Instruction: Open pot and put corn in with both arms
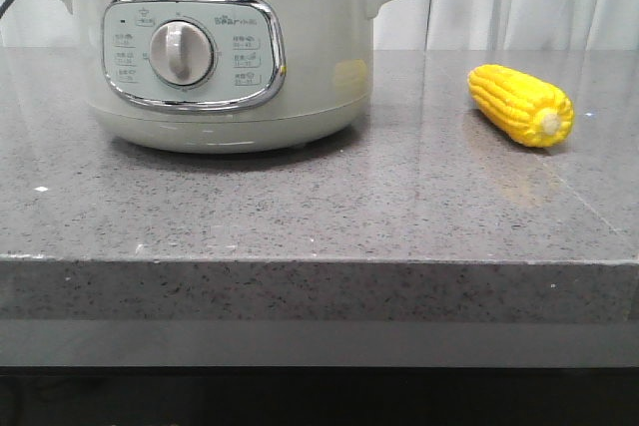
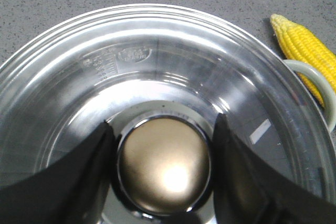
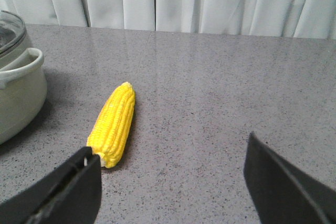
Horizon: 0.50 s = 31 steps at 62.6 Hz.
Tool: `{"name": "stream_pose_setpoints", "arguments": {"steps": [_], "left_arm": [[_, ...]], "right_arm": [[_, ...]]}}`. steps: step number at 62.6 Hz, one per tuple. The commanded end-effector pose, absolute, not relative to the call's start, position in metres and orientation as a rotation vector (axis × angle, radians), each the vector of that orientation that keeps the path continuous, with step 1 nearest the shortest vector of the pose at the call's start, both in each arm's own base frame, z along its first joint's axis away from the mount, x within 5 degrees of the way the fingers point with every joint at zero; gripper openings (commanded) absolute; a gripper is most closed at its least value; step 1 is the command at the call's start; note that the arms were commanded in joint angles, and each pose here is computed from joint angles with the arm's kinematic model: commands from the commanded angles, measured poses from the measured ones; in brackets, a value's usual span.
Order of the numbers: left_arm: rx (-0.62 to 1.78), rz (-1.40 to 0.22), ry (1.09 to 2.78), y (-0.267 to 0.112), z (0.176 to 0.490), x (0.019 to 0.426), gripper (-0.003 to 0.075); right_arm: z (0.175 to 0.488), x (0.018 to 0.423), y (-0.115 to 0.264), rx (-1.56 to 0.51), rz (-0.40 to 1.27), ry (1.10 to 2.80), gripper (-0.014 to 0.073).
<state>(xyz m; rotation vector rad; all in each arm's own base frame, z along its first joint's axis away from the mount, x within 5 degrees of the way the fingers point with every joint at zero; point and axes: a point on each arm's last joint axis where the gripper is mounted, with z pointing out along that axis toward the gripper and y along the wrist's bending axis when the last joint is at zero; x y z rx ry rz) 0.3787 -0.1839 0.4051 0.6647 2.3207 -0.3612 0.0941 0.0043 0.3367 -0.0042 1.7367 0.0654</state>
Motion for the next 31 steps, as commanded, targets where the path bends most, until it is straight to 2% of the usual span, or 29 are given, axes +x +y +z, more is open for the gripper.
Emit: {"name": "stream_pose_setpoints", "arguments": {"steps": [1, 31], "left_arm": [[0.632, -0.389, 2.181, -0.181, 0.441, 0.364, 0.0095], [0.585, -0.388, 2.056, -0.163, 0.487, 0.338, 0.0095]], "right_arm": [[0.354, 0.095, 0.003, 0.004, 0.058, 1.639, 0.0575], [0.353, 0.095, 0.003, 0.004, 0.058, 1.643, 0.0575]]}}
